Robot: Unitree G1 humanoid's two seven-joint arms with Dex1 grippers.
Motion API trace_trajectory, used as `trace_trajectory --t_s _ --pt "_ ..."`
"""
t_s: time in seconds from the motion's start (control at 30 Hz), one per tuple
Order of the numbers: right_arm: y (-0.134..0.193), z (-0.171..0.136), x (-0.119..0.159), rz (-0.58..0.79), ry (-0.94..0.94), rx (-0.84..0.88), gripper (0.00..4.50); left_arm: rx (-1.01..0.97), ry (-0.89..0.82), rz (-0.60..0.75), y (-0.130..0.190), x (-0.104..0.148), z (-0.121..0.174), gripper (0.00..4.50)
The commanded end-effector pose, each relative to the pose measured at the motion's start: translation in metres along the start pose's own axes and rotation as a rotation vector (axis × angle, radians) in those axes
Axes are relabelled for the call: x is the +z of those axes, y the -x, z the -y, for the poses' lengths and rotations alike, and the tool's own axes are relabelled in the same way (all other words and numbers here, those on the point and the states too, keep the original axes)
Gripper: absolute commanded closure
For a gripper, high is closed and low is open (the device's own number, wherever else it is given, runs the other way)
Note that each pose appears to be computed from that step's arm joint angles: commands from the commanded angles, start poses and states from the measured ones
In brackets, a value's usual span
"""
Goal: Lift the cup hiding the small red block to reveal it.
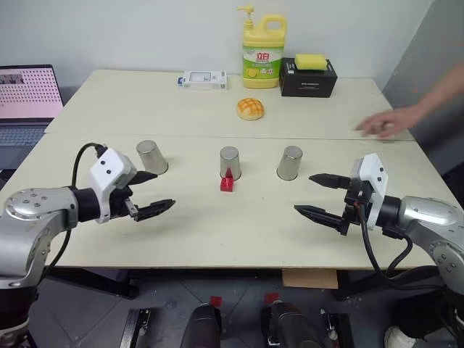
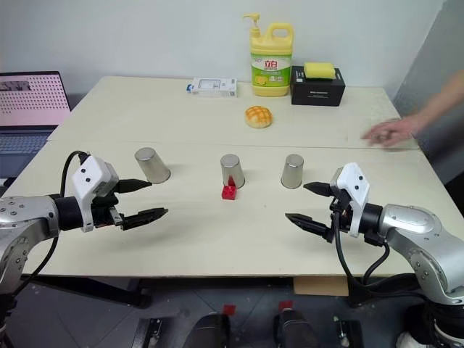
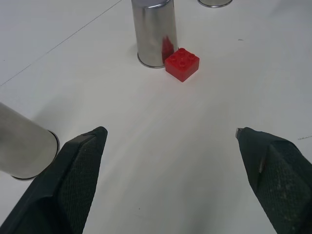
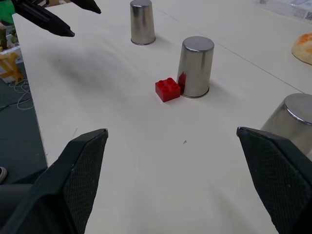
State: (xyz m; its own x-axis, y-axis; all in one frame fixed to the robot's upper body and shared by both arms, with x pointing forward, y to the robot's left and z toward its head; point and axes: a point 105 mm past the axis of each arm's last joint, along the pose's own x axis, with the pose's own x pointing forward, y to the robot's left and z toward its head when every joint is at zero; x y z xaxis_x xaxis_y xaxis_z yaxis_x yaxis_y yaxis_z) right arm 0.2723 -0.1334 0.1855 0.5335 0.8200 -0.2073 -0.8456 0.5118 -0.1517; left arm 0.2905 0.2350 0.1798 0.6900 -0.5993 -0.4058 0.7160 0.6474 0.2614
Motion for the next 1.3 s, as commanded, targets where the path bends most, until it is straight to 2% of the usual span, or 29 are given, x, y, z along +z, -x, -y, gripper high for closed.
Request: trace_trajectory --t_s 0.03,0.1,0.57,1.3 --pt "0.002 0.001 0.013 0.037 0.052 -0.009 0.0 0.038 -0.023 0.082 0.007 0.017 -0.007 0.01" --pt "0.002 0.001 0.014 0.04 0.05 -0.008 0.0 0.044 -0.02 0.102 0.007 0.022 -0.007 0.01" --pt "0.004 0.003 0.011 0.019 0.056 -0.002 0.0 0.03 -0.053 0.026 0.008 0.013 -0.003 0.01" --pt "0.01 -0.004 0.011 0.007 0.079 0.025 0.0 0.007 -0.023 0.033 0.008 0.012 0.002 0.01"
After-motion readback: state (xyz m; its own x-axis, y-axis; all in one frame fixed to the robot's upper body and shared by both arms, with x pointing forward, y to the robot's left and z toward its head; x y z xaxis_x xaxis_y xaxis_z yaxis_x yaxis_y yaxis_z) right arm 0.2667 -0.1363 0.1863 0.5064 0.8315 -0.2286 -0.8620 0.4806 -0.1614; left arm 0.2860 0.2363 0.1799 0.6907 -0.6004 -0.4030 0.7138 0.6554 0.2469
